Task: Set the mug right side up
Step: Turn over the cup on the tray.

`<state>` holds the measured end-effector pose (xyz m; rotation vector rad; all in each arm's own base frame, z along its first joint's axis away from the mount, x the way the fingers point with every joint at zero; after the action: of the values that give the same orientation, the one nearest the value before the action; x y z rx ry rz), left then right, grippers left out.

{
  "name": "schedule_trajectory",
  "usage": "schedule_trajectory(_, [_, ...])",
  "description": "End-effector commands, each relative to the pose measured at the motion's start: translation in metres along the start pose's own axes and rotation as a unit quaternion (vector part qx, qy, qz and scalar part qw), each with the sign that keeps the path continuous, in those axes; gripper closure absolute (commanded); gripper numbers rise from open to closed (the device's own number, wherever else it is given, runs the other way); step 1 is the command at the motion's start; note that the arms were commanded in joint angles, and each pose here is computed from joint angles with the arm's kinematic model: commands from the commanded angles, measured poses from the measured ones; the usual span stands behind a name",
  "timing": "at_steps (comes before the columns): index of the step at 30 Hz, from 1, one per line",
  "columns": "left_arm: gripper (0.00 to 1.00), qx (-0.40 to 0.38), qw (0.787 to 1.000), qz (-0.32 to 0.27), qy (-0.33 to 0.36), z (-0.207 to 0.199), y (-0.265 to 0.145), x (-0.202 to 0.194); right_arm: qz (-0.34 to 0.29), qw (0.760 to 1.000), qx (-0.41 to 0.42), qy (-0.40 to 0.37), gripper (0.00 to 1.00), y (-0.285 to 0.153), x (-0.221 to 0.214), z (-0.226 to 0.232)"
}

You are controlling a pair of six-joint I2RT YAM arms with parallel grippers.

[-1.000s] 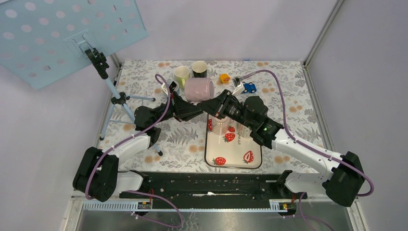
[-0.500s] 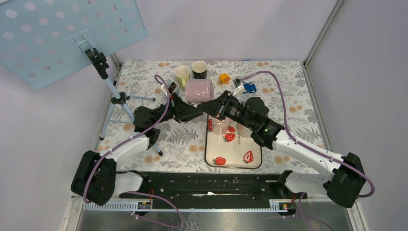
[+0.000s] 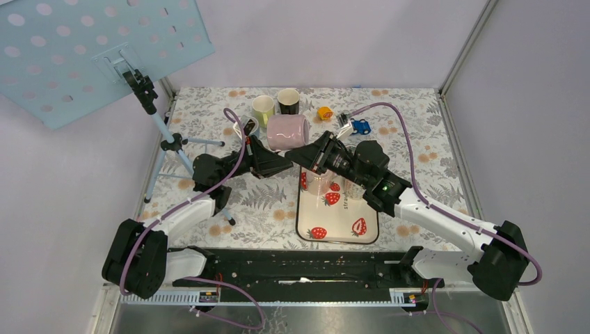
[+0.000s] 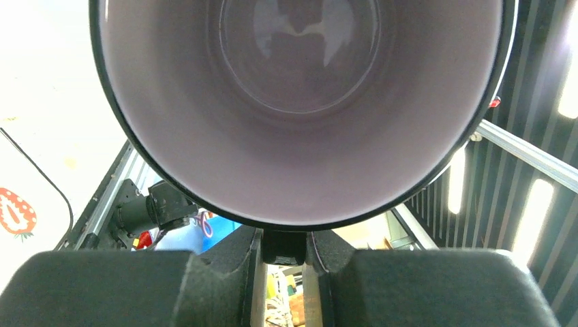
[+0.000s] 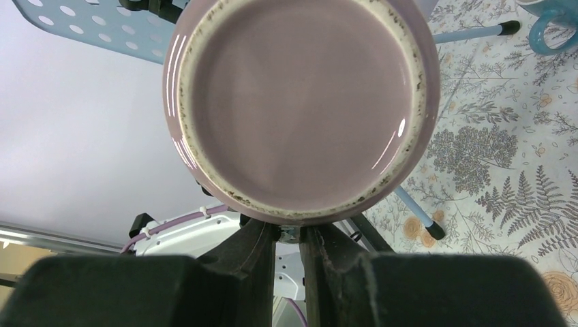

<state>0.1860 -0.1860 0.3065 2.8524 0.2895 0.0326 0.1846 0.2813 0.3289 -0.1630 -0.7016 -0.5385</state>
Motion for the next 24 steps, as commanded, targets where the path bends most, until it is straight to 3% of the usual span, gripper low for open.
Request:
schedule_trajectory(1, [0.87,-0.016,0.999,-0.01,0.041,-0.01,-0.001,0.001,-0.034,0.998,0.047,-0.036,1.0,-0.006,0.018,0.021])
schedule_trajectory(5, [1.0,-0.009,0.999,-0.016,0.05,-0.009,0.0,0.004,-0.02,0.998,0.044,-0.037,1.0,-0.004,0.013,0.018])
schedule_trajectory(16, [1.0,0.067,0.99,-0.034,0.117,-0.01,0.005,0.012,0.016,0.998,0.024,-0.05,0.98,-0.004,-0.001,0.003])
schedule_trajectory(21, [1.0,0.075,0.989,-0.039,0.124,-0.007,0.005,0.014,0.018,0.998,0.018,-0.054,0.64,-0.006,-0.004,-0.001])
schedule_trajectory(24, [1.0,0.077,0.989,-0.038,0.123,-0.006,0.005,0.015,0.02,0.998,0.016,-0.058,0.51,-0.008,-0.005,-0.002])
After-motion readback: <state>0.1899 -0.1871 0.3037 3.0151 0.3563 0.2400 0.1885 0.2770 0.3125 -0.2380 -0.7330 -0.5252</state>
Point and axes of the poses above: each gripper's point midway between its finger pads, its own y axis out along the fingers, its own z axis along the line the jaws close on, x = y × z, the point moved 8 cm from there along -y, back along the fingers, and after that the axes turned 14 degrees about -y, right-handed, at the moved point
